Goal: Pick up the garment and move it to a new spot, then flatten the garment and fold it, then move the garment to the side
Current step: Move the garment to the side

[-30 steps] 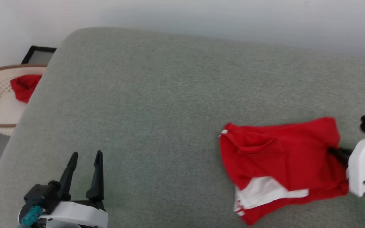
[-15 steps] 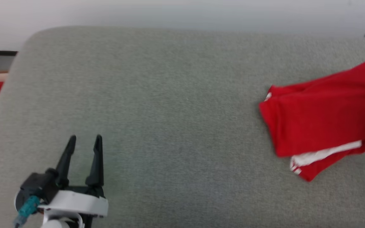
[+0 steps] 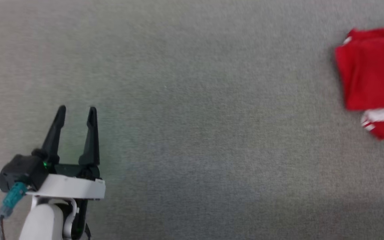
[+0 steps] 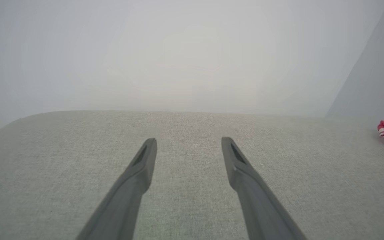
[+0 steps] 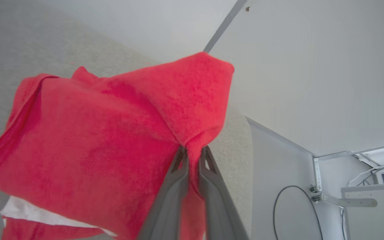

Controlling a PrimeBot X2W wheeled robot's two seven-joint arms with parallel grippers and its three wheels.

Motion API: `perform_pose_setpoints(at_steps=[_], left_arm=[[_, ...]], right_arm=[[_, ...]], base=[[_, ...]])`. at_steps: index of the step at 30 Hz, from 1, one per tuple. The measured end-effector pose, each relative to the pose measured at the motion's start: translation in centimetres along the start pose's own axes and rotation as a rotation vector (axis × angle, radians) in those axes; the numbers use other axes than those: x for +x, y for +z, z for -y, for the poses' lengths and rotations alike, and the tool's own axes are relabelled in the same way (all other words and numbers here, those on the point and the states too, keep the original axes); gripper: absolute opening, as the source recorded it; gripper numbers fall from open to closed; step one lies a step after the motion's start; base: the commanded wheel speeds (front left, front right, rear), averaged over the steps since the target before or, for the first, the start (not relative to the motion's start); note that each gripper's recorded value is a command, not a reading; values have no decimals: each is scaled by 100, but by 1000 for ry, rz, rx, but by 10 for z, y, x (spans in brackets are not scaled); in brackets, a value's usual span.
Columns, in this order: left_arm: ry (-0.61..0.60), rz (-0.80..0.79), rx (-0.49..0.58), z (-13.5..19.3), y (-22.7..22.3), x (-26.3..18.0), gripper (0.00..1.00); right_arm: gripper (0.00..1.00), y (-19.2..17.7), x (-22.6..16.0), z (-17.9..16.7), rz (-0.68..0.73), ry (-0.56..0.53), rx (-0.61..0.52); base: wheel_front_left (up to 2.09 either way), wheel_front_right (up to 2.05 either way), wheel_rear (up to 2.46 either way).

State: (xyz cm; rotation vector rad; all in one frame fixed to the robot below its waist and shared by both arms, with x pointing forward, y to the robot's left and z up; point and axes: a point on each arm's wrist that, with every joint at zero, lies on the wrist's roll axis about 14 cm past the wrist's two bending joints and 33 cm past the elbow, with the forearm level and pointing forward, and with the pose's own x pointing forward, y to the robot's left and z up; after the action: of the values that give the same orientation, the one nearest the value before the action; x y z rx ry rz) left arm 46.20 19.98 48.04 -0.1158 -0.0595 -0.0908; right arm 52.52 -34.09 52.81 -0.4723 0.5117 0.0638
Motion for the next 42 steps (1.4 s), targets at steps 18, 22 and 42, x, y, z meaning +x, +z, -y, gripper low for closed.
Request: perform_pose_setpoints(at_steps=[18, 22, 42], left_arm=[[-98, -86, -1, 18, -59, 42, 100], [-106, -96, -2, 20, -65, 44, 100], [-90, -52, 7, 20, -32, 28, 100]], right_arm=[[0, -81, 29, 88, -157, -247, -133], [0, -95, 34, 90, -182, -261, -118], [100, -33, 27, 77, 93, -272, 8]], base=[[0, 0, 0], [0, 0, 0], [0, 0, 0]])
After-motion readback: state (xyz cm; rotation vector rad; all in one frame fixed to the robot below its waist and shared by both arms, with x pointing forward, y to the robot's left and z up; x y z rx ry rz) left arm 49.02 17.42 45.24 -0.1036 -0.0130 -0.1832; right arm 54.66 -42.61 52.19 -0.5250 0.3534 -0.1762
